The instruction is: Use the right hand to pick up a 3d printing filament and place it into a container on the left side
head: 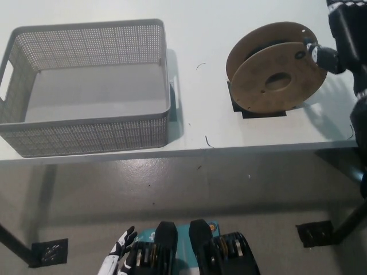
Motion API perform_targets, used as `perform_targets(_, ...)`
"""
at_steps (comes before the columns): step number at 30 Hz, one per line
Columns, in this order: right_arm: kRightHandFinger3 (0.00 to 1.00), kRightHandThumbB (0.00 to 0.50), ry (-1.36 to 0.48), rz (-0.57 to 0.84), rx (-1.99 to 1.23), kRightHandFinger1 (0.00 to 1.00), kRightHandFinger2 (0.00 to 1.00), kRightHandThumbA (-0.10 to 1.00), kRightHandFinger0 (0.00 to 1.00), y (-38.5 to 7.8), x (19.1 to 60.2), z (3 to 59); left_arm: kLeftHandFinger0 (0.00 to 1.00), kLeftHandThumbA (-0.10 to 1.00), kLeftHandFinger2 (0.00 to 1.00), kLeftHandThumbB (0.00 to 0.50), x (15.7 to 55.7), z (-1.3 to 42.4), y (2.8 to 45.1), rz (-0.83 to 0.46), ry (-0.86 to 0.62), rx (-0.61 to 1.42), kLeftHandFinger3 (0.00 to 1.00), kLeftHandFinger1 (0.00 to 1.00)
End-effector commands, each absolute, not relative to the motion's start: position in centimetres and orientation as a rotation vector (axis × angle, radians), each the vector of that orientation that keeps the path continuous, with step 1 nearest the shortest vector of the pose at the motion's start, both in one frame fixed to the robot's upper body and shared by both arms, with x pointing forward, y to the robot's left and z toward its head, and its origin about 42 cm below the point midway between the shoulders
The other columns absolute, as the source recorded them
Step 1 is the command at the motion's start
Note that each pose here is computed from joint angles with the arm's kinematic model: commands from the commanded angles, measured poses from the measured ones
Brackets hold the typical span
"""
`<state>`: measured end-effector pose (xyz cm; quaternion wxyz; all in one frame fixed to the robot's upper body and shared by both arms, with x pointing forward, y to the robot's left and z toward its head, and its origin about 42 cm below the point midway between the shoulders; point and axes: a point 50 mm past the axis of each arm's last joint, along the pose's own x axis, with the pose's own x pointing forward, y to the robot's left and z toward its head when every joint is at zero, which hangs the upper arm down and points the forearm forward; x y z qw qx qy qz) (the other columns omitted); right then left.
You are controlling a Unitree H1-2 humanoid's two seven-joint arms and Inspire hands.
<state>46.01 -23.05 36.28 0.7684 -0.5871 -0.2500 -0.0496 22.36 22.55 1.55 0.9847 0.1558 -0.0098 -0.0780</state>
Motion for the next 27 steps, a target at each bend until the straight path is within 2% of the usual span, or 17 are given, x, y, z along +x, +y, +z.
perform_targets(1,1.0,0.5,-0.152,0.42,-1.404,1.0,1.0,0.83,1.0,-21.0,50.3,53.9,1.0,1.0,1.0,0.268,22.6,2.8,22.9,-0.15,-0.098,0.312,1.0,1.0)
perform_targets(6,1.0,0.488,0.03,0.589,-1.346,1.0,1.0,0.8,1.0,-19.1,52.3,54.6,1.0,1.0,1.0,0.261,22.7,2.9,22.9,-0.155,-0.099,0.32,1.0,1.0)
perform_targets(7,1.0,0.462,0.061,0.633,-1.306,1.0,1.0,0.77,1.0,-18.8,52.7,54.6,1.0,1.0,1.0,0.26,22.8,2.9,23.0,-0.158,-0.099,0.32,1.0,1.0)
perform_targets(10,1.0,0.499,0.148,0.686,-1.239,1.0,1.0,0.75,1.0,-18.2,53.4,54.7,1.0,1.0,1.0,0.271,22.8,2.9,22.9,-0.162,-0.092,0.319,1.0,1.0)
perform_targets(12,1.0,0.5,0.168,0.736,-1.251,1.0,1.0,0.79,1.0,-18.0,53.7,55.1,1.0,1.0,1.0,0.273,22.9,3.0,23.0,-0.168,-0.094,0.323,1.0,1.0)
perform_targets(15,1.0,0.5,0.193,0.768,-1.24,1.0,1.0,0.78,1.0,-17.6,53.9,55.7,1.0,1.0,1.0,0.269,23.0,3.1,23.1,-0.172,-0.093,0.324,1.0,1.0)
perform_targets(20,1.0,0.5,0.229,0.767,-1.253,1.0,1.0,0.77,1.0,-17.8,54.6,56.4,1.0,1.0,1.0,0.295,23.1,3.3,23.2,-0.185,-0.088,0.331,1.0,1.0)
perform_targets(22,1.0,0.5,0.261,0.761,-1.284,1.0,1.0,0.79,1.0,-18.0,54.9,56.9,1.0,1.0,1.0,0.298,23.2,3.3,23.2,-0.186,-0.09,0.328,1.0,1.0)
perform_targets(27,1.0,0.5,0.345,0.73,-1.277,1.0,1.0,0.71,1.0,-18.6,55.9,57.1,1.0,1.0,1.0,0.309,23.5,3.5,23.3,-0.197,-0.092,0.325,1.0,1.0)
